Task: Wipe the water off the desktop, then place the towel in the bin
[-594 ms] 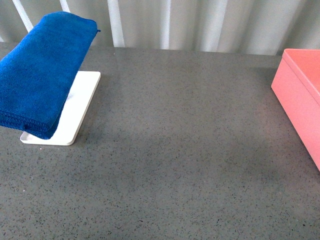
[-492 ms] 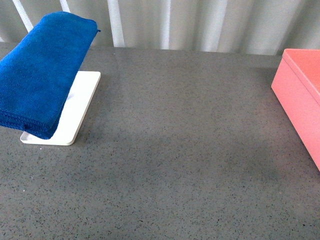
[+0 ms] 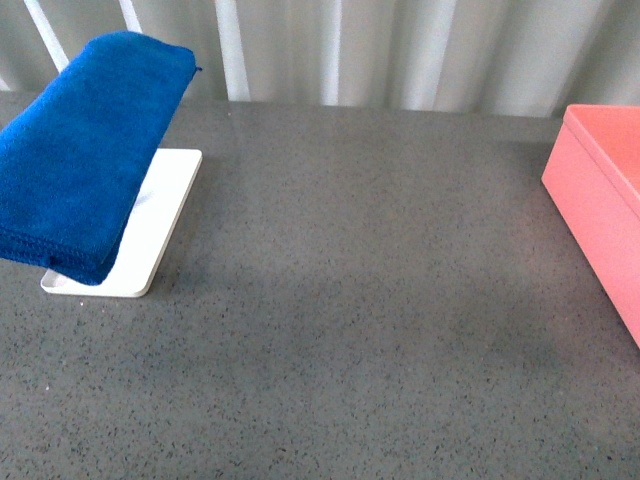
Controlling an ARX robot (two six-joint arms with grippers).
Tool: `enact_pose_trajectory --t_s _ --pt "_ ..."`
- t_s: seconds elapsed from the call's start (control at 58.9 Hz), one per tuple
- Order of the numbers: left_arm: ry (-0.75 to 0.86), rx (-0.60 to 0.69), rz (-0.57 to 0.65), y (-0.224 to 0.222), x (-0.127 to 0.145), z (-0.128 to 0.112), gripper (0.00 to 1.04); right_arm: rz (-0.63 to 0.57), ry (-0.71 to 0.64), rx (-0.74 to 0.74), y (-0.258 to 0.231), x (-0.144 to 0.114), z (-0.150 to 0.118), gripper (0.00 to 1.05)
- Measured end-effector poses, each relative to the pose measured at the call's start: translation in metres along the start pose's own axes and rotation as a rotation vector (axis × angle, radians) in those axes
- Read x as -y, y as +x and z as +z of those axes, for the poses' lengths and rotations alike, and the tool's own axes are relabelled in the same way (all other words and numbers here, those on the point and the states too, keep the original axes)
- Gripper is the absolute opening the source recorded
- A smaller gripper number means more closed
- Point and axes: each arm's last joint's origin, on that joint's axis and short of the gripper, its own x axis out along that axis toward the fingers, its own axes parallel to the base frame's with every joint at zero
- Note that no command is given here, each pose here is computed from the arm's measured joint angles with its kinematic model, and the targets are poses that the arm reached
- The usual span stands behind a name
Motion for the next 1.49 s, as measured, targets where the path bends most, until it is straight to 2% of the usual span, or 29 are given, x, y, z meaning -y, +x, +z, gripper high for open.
enact_pose_trajectory --t_s 0.594,0.645,0.679,0.764,0.815,0.883,0.917,0.985,1.035,1.086,1.222,1.358,1.494 --pt "0.0 0.0 0.0 0.0 0.0 0.0 0.98 0.0 0.0 0.0 0.0 0.0 0.0 0.98" --pt "-0.061 -0.107 0.029 0.001 0.0 -0.002 0.98 0.0 0.0 0.0 0.0 0.0 0.0 0.98" --pt "-0.132 -0.228 0.042 0.002 0.0 -0.004 0.98 0.0 0.0 0.0 0.0 0.0 0.0 0.98" --pt "-0.262 -0.355 0.019 0.011 0.001 -0.006 0.98 0.0 0.0 0.0 0.0 0.0 0.0 0.98" --pt "-0.29 -0.352 -0.037 0.025 0.002 0.004 0.98 0.0 0.0 0.0 0.0 0.0 0.0 0.98" --pt "-0.275 -0.296 -0.131 0.057 0.003 0.038 0.98 0.0 0.0 0.0 0.0 0.0 0.0 0.98" --pt "-0.221 -0.288 -0.164 0.083 0.005 0.058 0.98 0.0 0.0 0.0 0.0 0.0 0.0 0.98" --pt "-0.138 -0.344 -0.201 0.123 0.009 0.071 0.98 0.0 0.0 0.0 0.0 0.0 0.0 0.98" --pt "-0.074 -0.454 -0.24 0.159 0.016 0.07 0.98 0.0 0.0 0.0 0.0 0.0 0.0 0.98" --pt "-0.03 -0.499 -0.256 0.188 0.023 0.069 0.98 0.0 0.0 0.0 0.0 0.0 0.0 0.98" --pt "0.107 -0.502 -0.28 0.253 0.046 0.075 0.98 0.0 0.0 0.0 0.0 0.0 0.0 0.98" --pt "0.203 -0.497 -0.27 0.28 0.056 0.065 0.98 0.0 0.0 0.0 0.0 0.0 0.0 0.98" --pt "0.323 -0.563 -0.229 0.301 0.052 0.036 0.98 0.0 0.0 0.0 0.0 0.0 0.0 0.98"
